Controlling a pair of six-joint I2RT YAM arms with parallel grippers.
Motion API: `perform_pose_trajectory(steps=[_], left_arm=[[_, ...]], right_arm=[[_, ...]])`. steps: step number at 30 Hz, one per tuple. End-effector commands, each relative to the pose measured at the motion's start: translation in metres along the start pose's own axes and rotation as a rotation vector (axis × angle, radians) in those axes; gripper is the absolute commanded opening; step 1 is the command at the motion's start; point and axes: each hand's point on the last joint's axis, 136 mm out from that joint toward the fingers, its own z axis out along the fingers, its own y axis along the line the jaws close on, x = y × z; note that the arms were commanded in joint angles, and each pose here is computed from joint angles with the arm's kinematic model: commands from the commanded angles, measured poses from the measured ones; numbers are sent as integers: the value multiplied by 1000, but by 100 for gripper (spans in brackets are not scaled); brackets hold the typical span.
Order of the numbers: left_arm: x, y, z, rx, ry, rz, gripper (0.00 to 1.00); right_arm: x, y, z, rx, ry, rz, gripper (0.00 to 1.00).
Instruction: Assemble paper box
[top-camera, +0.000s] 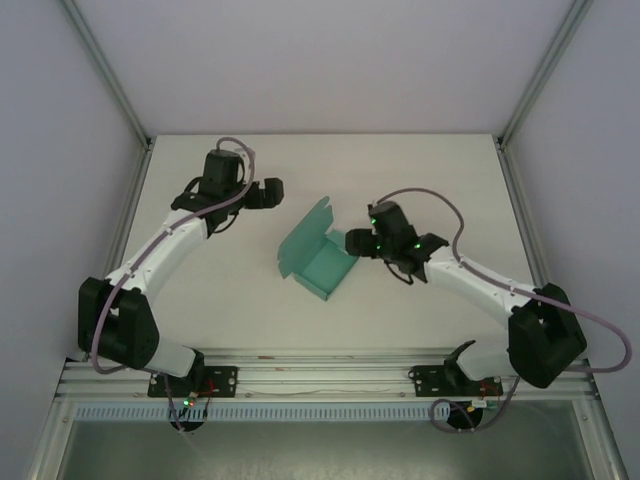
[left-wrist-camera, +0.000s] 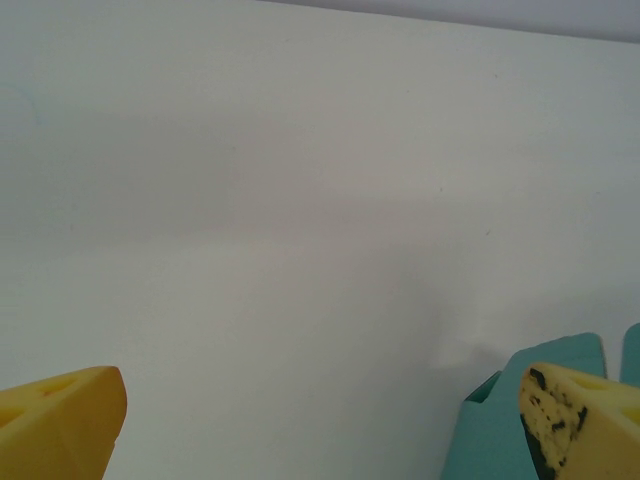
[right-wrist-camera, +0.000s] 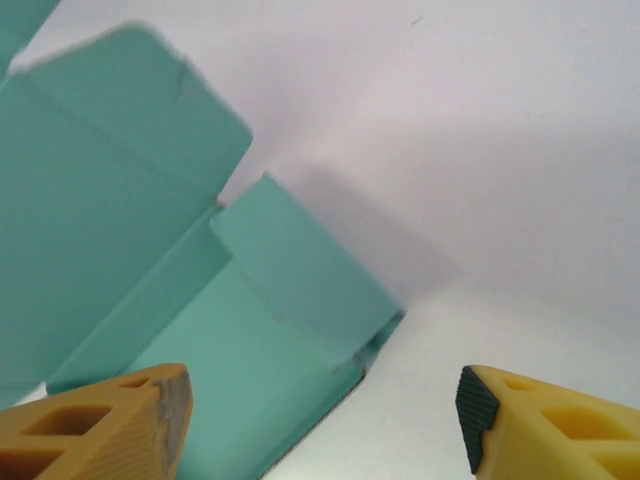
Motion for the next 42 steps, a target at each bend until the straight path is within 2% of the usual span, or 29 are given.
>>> perform_pose_trajectory(steps=[1, 5, 12, 16, 20, 23, 28, 30, 35, 40, 42], left_arm=[[17, 23, -4, -69, 5, -41, 100], [57, 45, 0, -88, 63, -114, 100], [96, 43, 11, -16, 116, -156, 100], [108, 41, 17, 10, 137, -161, 100], [113, 38, 23, 37, 162, -164, 100], [113, 34, 27, 63, 166, -166, 100], [113, 34, 30, 60, 173, -162, 100], [114, 35, 31, 55, 177, -161, 100], [114, 36, 35, 50, 184, -169, 100], [115, 36, 37, 51, 191, -174, 100], [116, 37, 38, 46, 196, -174, 100]], right_arm=[[-4, 7, 20, -166, 79, -136, 66], [4, 9, 46, -232, 221, -265, 67], [15, 10, 78, -280, 361, -338, 67], [18, 11, 84, -295, 392, -334, 60], [26, 10, 85, -301, 436, -306, 48], [38, 17, 81, -345, 459, -299, 46], [50, 9, 89, -215, 448, -316, 41], [51, 4, 93, -138, 432, -330, 31], [47, -5, 97, 14, 390, -339, 15], [48, -18, 96, 152, 389, -377, 13], [56, -24, 96, 211, 427, -410, 13]])
